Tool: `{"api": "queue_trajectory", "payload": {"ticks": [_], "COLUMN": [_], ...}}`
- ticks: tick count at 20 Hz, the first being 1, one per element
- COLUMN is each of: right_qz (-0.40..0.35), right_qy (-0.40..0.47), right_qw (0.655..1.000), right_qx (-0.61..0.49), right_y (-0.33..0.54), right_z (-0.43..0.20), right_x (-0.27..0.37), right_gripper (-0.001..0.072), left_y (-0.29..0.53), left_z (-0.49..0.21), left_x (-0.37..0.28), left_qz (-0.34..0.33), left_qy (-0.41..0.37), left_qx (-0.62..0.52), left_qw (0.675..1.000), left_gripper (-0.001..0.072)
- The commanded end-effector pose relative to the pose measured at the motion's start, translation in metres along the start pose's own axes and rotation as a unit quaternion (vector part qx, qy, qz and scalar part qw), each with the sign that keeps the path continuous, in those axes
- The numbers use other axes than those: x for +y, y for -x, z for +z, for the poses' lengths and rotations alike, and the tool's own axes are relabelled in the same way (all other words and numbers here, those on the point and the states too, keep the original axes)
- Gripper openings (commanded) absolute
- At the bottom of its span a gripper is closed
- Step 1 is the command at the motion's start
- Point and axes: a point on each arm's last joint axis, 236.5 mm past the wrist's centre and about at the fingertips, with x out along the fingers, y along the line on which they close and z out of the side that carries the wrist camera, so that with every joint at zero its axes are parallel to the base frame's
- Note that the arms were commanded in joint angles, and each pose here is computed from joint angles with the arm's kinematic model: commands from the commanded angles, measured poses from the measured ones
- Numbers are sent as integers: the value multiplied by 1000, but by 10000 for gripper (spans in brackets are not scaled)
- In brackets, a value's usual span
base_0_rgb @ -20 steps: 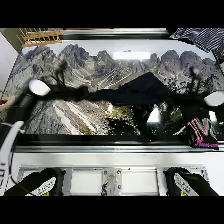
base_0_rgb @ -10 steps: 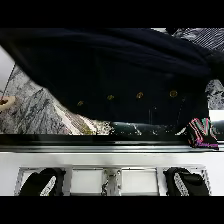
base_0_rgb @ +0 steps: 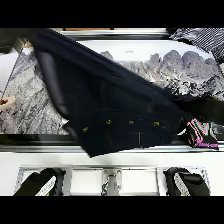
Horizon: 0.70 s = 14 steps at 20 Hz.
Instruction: Fold the clothes and pants, and hang the long-sleeved shirts on hangers.
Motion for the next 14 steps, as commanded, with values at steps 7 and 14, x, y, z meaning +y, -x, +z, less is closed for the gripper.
{"api": "queue_trajectory", "payload": {"ticks": [7, 14], "right_qz": [-103, -205], "right_qy": [-62, -7], "right_qw": [991, 975], "right_qx": [59, 85], "right_y": [-189, -177], "right_z": [57, 55], "right_x": [-134, -182], "right_gripper": [31, 31], "left_y": [-234, -200], "left_z": [-142, -172], "left_x": [125, 107], "left_qz": [61, 63], "left_qy": [98, 70], "left_qx": [201, 269], "left_qw": [973, 959], "left_gripper": [8, 8]}}
